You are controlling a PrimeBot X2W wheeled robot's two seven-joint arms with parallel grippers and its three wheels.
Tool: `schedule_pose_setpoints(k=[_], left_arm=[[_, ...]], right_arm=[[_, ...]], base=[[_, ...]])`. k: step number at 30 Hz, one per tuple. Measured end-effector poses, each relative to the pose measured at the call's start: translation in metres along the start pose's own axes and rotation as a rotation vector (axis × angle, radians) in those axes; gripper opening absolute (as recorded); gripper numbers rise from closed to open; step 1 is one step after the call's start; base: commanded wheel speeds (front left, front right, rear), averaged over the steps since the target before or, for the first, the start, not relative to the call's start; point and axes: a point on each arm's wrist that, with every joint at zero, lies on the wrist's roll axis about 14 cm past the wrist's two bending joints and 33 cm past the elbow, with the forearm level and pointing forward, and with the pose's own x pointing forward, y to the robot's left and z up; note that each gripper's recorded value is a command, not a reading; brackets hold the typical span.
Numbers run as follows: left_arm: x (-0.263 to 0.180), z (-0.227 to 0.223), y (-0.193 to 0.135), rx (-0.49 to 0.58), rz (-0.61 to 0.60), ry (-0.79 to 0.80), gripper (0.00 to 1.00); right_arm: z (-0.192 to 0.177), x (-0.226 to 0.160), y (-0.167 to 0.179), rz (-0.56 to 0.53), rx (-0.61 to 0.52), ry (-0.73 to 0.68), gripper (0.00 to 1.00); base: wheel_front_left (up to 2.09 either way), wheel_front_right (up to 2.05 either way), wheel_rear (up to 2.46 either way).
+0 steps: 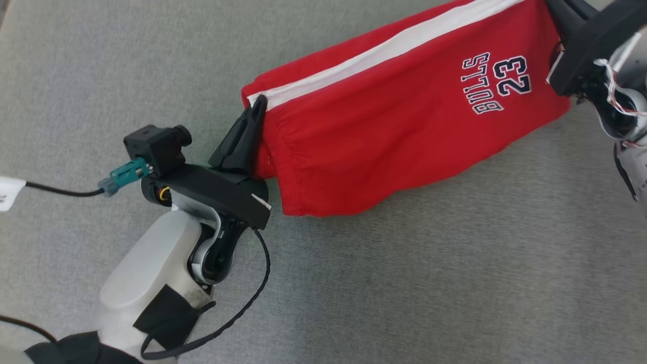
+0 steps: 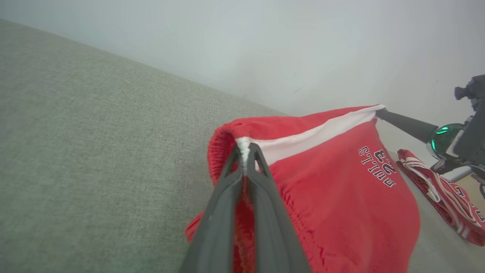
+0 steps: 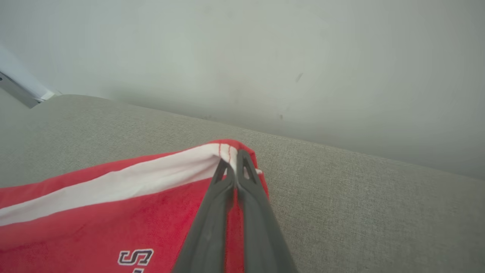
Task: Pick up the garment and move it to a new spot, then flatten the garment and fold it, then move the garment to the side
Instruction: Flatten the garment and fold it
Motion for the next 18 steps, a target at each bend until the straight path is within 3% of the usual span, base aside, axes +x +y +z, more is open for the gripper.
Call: schedule_pose_setpoints(k=[11,12,13,14,15,18], left_arm=[[0.001,-0.016,0.023,0.014,0.055,0.048,0.00],[0.002,-0.017,0.024,0.014,0.057,0.050,0.00],[0.002,-0.017,0.024,0.014,0.058,0.050,0.29],[0.002,-0.016,0.024,0.015,0.057,0.049,0.77],[0.002,-0.014,0.024,0.021,0.056,0.044,1.00],[0.001,-0.005,0.023,0.044,0.057,0.023,1.00]], right_arm=[[-0.038,0.041,0.017,0.032,-0.018,0.070,0.00],[-0.039,0.041,0.016,0.029,-0.018,0.068,0.04],[-0.037,0.041,0.015,0.026,-0.015,0.059,0.44],[-0.034,0.041,0.015,0.026,-0.019,0.046,0.88],[-0.033,0.039,0.016,0.027,-0.022,0.040,1.00],[-0.026,0.035,0.017,0.026,-0.013,0.008,1.00]], base=[[0.00,0.00,0.00],[0.00,0.00,0.00],[0.00,0.00,0.00],[0.00,0.00,0.00],[0.00,0.00,0.00],[0.00,0.00,0.00]])
